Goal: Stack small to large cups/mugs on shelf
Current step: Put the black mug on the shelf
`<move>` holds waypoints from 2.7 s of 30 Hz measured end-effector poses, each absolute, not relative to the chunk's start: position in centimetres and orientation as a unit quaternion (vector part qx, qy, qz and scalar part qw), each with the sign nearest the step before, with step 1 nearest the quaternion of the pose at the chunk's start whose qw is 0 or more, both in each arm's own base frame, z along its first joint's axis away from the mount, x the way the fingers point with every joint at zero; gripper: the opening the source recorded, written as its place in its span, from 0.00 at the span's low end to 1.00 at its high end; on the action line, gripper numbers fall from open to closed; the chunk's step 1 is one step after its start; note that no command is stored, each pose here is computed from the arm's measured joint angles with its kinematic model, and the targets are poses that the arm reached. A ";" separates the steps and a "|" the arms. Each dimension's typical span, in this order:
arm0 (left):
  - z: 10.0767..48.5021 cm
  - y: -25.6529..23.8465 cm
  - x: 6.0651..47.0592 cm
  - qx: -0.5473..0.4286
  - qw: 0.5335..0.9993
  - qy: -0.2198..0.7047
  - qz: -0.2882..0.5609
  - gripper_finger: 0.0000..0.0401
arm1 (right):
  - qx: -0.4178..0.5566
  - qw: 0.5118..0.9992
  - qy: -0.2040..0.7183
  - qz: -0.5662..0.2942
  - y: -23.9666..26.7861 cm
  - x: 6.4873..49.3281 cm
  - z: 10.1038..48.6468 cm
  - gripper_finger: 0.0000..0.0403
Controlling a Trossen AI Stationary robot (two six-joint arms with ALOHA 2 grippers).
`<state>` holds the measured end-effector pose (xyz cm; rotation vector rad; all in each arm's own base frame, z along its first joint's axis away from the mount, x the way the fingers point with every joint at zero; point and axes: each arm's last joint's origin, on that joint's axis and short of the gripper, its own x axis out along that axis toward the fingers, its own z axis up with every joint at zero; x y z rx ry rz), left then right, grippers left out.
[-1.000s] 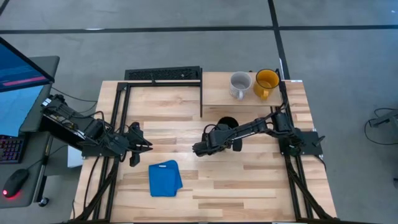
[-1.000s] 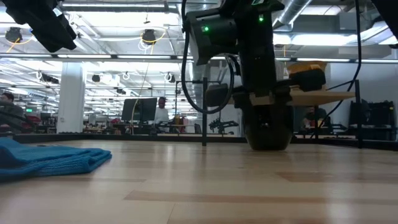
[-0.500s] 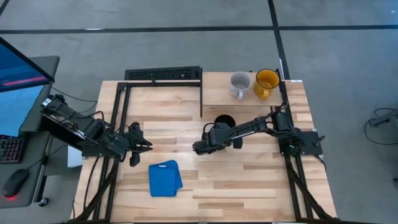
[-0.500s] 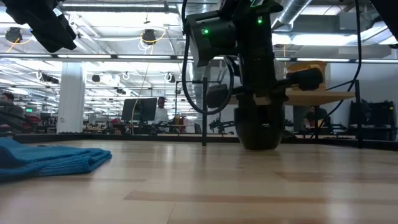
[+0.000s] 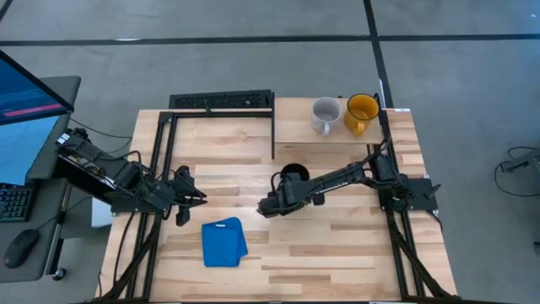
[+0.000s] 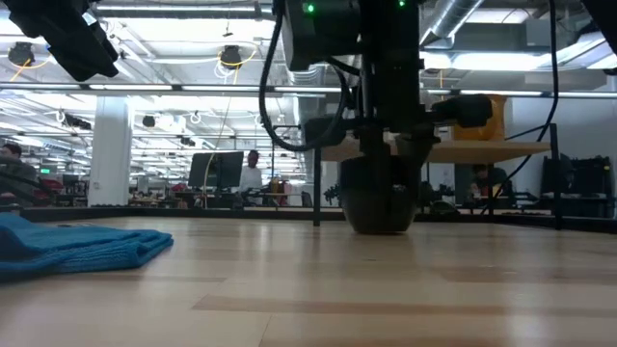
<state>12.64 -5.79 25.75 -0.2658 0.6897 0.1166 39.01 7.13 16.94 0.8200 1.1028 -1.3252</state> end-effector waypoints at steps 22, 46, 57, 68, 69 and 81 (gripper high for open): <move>25.7 -5.8 12.6 -0.150 0.928 0.336 0.066 0.21 | 0.300 0.630 0.512 -0.501 7.2 39.7 17.0 0.20; 24.8 -5.4 11.7 -0.068 0.911 0.405 0.040 0.21 | 0.369 0.710 0.415 -0.434 7.4 43.3 26.0 0.20; 24.6 -5.3 11.5 -0.001 0.906 0.424 0.018 0.21 | 0.394 0.742 0.363 -0.404 4.2 43.2 34.0 0.20; 24.7 -5.3 11.5 -0.012 0.909 0.414 0.035 0.21 | 0.368 0.735 0.353 -0.448 -0.4 39.9 37.5 0.20; 24.7 -5.3 11.5 -0.014 0.910 0.414 0.036 0.21 | 0.369 0.734 0.350 -0.450 -0.7 39.6 37.9 0.20; 24.7 -5.3 11.6 -0.032 0.912 0.408 0.042 0.21 | 0.351 0.721 0.326 -0.501 -6.0 37.6 39.4 0.20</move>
